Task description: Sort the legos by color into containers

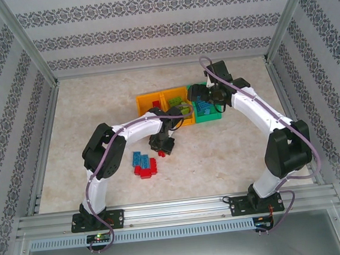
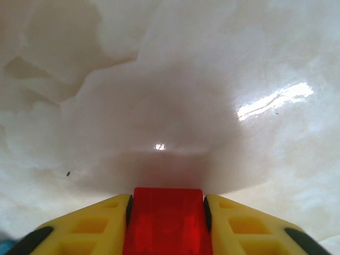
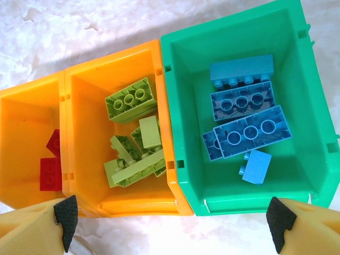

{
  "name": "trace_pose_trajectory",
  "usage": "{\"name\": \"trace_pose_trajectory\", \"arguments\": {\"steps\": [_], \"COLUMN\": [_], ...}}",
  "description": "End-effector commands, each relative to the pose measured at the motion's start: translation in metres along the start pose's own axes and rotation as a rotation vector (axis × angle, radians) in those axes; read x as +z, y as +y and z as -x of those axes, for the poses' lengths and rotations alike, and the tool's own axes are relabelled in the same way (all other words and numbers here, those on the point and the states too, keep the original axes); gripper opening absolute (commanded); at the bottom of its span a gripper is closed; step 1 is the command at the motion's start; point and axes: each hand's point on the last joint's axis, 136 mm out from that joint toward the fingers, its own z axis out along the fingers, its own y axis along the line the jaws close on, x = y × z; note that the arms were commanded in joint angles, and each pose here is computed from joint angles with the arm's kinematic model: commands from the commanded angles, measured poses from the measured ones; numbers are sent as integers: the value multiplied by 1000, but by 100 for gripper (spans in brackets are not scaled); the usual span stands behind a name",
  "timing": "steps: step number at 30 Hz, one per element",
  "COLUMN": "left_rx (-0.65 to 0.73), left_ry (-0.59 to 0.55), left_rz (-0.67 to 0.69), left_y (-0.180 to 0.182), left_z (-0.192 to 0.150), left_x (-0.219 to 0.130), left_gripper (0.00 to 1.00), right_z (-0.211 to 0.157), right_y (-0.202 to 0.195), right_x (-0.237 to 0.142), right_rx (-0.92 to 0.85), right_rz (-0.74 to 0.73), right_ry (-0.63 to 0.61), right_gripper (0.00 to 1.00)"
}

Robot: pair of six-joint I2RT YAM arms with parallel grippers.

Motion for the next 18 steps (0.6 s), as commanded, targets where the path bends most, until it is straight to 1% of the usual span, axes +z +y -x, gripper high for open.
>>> {"name": "trace_pose_trajectory", "arguments": {"steps": [1, 6, 8, 12, 15, 18], "left_rx": [13, -26, -60, -149, -198, -251], "left_ry": [13, -103, -152, -224, -263, -270], "left_rz": [72, 121, 142, 114, 113, 99], "left_y": [9, 22, 34, 56, 73, 90], "left_z": [-7, 12, 24, 53, 76, 98], "left_x": [-4, -46, -66, -98, -110, -111], "left_gripper": [25, 23, 24, 24, 25, 25], "right_z": [3, -1, -5, -17, -32, -52], "right_y": [-9, -13, -16, -18, -17, -17], "right_x": [-14, -19, -20, -22, -21, -17], "right_rx": [17, 5, -1, -19, -47, -102], "right_rz": [-24, -32, -28, -14, -3, -14], "right_ry": [-30, -44, -57, -68, -61, -48], "right_gripper": [94, 94, 94, 94, 94, 94]}}
